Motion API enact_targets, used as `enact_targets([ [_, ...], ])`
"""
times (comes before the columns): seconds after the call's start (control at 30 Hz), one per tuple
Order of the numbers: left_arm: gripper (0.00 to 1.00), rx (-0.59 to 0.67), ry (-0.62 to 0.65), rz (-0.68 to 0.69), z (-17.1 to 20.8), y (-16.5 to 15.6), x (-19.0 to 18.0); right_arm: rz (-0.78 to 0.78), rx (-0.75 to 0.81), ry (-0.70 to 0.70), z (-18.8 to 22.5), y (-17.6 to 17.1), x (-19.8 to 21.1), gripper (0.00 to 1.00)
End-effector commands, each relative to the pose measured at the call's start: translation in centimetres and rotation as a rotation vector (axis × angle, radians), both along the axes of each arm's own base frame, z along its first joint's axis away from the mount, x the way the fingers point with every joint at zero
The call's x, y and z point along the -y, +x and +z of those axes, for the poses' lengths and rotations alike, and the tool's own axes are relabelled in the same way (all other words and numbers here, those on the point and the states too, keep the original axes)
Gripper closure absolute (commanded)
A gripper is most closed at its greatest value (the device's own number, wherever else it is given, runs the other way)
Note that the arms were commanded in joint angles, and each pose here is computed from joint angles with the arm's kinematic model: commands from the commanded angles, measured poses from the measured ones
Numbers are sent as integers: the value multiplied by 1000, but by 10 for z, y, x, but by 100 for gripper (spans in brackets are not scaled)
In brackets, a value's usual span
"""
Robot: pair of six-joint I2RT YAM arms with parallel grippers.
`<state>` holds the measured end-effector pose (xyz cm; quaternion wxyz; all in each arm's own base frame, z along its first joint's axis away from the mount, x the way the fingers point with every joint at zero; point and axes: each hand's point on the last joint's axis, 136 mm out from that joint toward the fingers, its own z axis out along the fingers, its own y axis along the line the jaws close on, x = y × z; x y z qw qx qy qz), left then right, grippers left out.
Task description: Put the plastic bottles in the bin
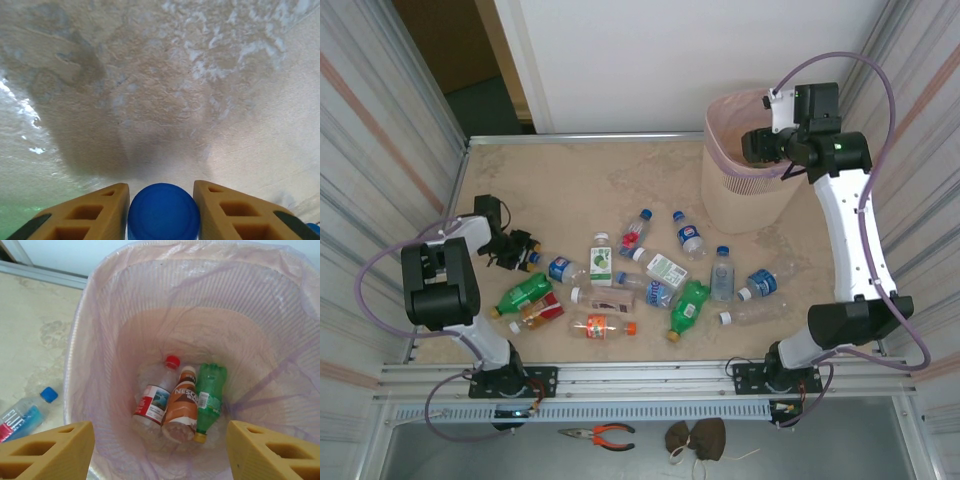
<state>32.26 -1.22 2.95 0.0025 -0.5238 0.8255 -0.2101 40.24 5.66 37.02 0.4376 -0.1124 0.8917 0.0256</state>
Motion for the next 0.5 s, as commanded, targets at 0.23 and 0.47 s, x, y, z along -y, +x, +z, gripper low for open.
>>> enact_targets([
  [0.23,72,75,7,-9,30,15,-3,-8,83,22,30,-18,-2,33],
  [0.47,72,273,100,-105,94,32,-10,40,153,83,48,-33,-16,33],
])
